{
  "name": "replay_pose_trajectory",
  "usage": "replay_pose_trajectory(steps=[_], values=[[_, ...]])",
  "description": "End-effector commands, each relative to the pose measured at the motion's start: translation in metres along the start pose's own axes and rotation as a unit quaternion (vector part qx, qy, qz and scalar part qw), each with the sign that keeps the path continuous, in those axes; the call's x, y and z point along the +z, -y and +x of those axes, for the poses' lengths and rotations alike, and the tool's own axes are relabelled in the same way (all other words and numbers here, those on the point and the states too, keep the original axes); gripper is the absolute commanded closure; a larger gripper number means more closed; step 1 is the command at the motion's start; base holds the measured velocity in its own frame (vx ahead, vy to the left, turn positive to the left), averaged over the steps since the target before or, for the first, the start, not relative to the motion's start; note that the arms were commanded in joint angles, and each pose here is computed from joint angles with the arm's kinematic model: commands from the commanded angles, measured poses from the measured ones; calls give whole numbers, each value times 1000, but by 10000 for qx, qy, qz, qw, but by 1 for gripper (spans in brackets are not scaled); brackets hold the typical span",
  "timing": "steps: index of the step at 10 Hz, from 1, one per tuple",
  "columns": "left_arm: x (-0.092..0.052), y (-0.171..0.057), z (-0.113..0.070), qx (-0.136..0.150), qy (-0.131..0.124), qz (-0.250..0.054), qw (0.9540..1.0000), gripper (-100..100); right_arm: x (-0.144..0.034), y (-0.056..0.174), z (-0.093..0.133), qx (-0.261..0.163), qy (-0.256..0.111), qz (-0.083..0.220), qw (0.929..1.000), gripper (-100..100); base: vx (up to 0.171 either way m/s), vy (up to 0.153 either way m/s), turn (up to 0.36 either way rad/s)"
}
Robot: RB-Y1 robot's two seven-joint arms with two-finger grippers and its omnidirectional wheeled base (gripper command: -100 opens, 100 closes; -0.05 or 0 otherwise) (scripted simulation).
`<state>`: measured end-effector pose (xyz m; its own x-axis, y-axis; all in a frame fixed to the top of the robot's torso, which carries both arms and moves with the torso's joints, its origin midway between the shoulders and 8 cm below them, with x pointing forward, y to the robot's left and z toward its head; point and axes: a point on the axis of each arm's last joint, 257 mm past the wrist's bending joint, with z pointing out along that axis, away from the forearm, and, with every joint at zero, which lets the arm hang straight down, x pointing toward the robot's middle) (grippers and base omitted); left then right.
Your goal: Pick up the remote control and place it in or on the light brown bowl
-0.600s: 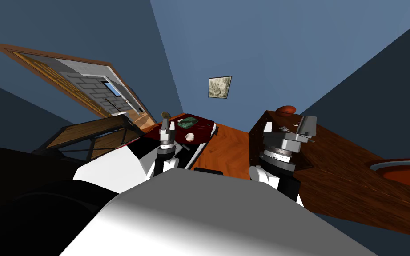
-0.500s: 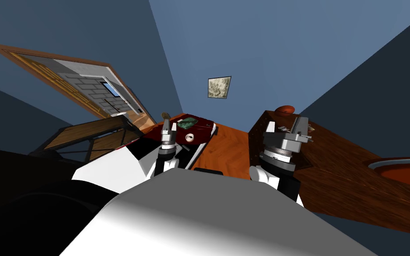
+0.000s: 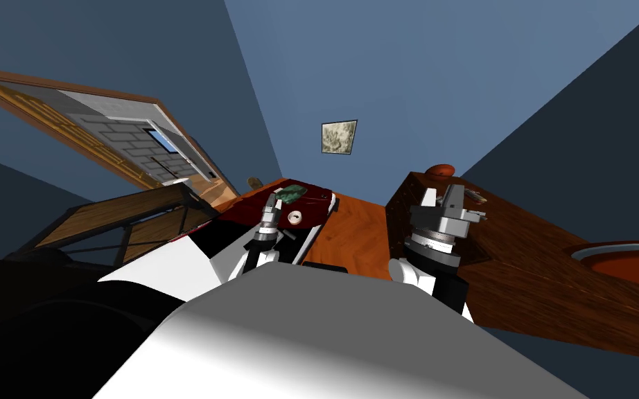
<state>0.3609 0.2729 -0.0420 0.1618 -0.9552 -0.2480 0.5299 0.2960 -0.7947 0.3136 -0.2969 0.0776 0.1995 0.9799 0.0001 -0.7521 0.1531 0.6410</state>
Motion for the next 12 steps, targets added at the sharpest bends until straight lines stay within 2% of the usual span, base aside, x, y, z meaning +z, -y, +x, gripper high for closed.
replay_pose_trajectory(steps=[1,2,3,5,6,7,9,11,12], values=[[-13,-29,6,-38,-135,-377,9992,-100,0,0,0,0,0,0,10000,0,92,84,-104],[-20,-46,11,-63,-220,-621,9978,-100,0,0,0,0,0,0,10000,0,85,84,-82],[-20,-46,11,-63,-220,-621,9978,-100,0,0,0,0,0,0,10000,0,57,61,-20],[-39,-82,21,-113,-393,-1145,9926,-100,0,0,0,0,0,0,10000,0,55,65,-78],[-51,-101,26,-137,-479,-1431,9885,-100,0,0,0,0,0,0,10000,0,70,100,-106],[-51,-101,26,-137,-479,-1431,9885,-100,0,0,0,0,0,0,10000,0,58,75,-48],[-80,-139,36,-184,-645,-2029,9769,-100,0,0,0,0,0,0,10000,0,74,55,-101],[-115,-176,45,-229,-798,-2663,9603,-100,0,0,0,0,0,0,10000,0,89,120,-111],[-115,-176,45,-229,-798,-2663,9603,-100,0,0,0,-1,0,0,10000,0,69,81,-53]])
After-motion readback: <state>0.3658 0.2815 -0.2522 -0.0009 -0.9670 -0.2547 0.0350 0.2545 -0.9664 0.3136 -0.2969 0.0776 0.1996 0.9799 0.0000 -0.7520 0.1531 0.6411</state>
